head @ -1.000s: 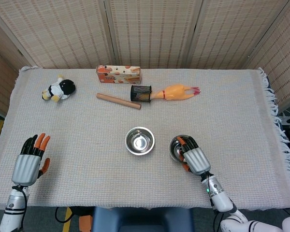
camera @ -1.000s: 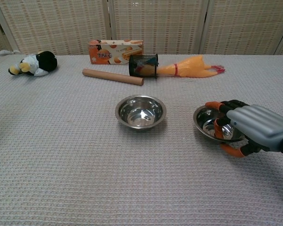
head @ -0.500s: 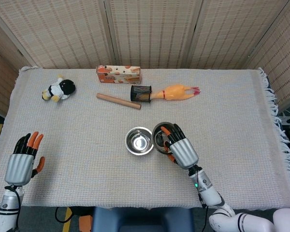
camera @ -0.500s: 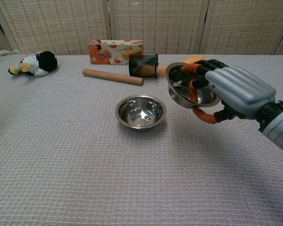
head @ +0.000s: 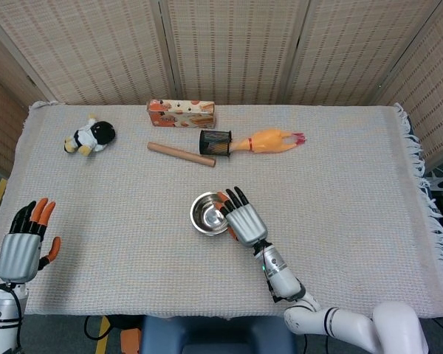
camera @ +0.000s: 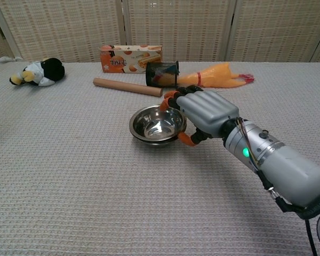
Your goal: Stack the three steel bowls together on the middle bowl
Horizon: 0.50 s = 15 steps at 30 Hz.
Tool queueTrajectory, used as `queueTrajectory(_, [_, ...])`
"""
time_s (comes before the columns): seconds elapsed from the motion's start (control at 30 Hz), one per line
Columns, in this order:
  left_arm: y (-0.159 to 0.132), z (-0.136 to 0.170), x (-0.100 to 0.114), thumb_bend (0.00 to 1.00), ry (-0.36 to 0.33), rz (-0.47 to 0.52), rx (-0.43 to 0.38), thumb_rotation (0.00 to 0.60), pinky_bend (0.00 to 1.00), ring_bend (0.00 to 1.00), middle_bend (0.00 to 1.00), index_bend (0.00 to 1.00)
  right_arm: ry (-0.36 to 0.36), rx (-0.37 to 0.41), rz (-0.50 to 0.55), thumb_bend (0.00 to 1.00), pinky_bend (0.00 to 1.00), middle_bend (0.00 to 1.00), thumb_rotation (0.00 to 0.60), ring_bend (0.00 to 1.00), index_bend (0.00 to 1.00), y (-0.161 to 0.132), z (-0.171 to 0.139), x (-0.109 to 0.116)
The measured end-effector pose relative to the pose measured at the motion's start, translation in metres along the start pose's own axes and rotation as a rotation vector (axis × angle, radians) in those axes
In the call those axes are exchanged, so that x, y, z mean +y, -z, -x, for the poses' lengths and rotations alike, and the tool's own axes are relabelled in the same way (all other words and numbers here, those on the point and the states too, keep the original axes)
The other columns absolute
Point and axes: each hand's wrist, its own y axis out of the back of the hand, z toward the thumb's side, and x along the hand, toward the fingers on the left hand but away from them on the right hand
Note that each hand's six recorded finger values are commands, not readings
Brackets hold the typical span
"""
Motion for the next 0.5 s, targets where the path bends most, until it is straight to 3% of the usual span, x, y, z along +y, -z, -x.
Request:
queueTrajectory(0.17, [-0.002, 0.002, 0.000, 0.46, 0.005, -0.003, -0.006, 0.600, 0.10, 0.00, 0.00, 0.00, 0.008, 0.008, 0.011, 0.12, 0.00, 0.00, 0.600, 0.00, 0.00, 0.004, -0.018, 0.016])
queueTrajectory(0.27, [-0.005, 0.004, 0.001, 0.46, 0.005, -0.006, -0.017, 0.600, 0.10, 0.00, 0.00, 0.00, 0.032, -0.027, 0.014, 0.12, 0.00, 0.00, 0.600, 0.00, 0.00, 0.023, -0.042, 0.034])
queueTrajectory(0.37, [-0.007, 0.007, 0.002, 0.46, 0.016, -0.012, -0.020, 0.600, 0.10, 0.00, 0.00, 0.00, 0.065, -0.119, 0.011, 0.12, 0.00, 0.00, 0.600, 0.00, 0.00, 0.057, -0.081, 0.053])
queueTrajectory(0.5, [-0.009, 0.012, 0.002, 0.46, 0.049, -0.027, -0.021, 0.600, 0.10, 0.00, 0.00, 0.00, 0.117, -0.301, -0.026, 0.12, 0.00, 0.00, 0.600, 0.00, 0.00, 0.112, -0.148, 0.071])
